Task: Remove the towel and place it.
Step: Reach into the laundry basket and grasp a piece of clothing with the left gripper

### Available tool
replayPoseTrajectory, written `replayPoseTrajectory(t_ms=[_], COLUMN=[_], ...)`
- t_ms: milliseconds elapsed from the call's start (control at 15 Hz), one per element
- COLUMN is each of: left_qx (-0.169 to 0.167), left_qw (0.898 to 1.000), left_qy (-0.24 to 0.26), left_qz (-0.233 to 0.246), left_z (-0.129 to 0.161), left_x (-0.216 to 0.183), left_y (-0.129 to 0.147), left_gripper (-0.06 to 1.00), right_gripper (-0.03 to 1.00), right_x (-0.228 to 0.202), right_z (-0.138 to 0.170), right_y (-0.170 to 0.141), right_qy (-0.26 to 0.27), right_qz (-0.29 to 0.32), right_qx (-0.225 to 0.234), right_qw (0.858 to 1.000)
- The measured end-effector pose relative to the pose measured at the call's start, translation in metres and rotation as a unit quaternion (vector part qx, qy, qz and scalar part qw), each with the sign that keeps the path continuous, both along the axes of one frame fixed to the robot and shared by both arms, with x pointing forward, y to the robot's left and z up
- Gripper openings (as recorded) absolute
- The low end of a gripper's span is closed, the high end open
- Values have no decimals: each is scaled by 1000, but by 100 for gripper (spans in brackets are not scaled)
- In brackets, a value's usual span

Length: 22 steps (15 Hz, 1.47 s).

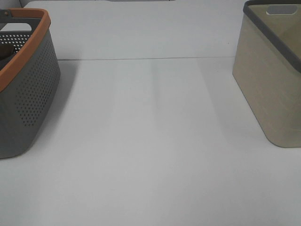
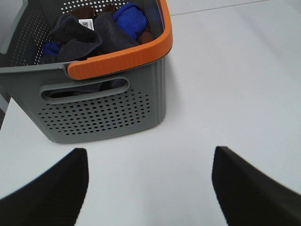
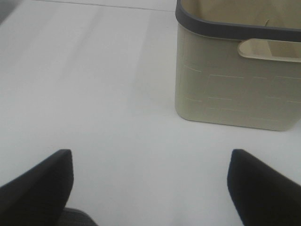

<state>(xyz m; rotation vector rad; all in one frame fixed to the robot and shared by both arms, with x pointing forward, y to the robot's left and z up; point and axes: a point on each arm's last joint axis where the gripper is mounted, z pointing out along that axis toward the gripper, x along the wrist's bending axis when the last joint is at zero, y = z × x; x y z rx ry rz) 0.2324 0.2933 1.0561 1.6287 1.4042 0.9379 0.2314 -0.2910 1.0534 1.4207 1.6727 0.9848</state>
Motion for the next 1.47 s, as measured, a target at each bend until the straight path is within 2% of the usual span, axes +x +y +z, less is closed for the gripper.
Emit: replayPoseTrajectory(t_ms=[1467], left_qx=[0], left_qw=[1000], left_qy=[0], left_qz=[0], left_z=[0], left_x=[0], left_y=[0], left_gripper=[70], right_gripper=[84], right_x=[0], right_z=[0], right_y=[0], right_qy=[0], right_qz=[0], right_qx=[0], right_qw=[1000])
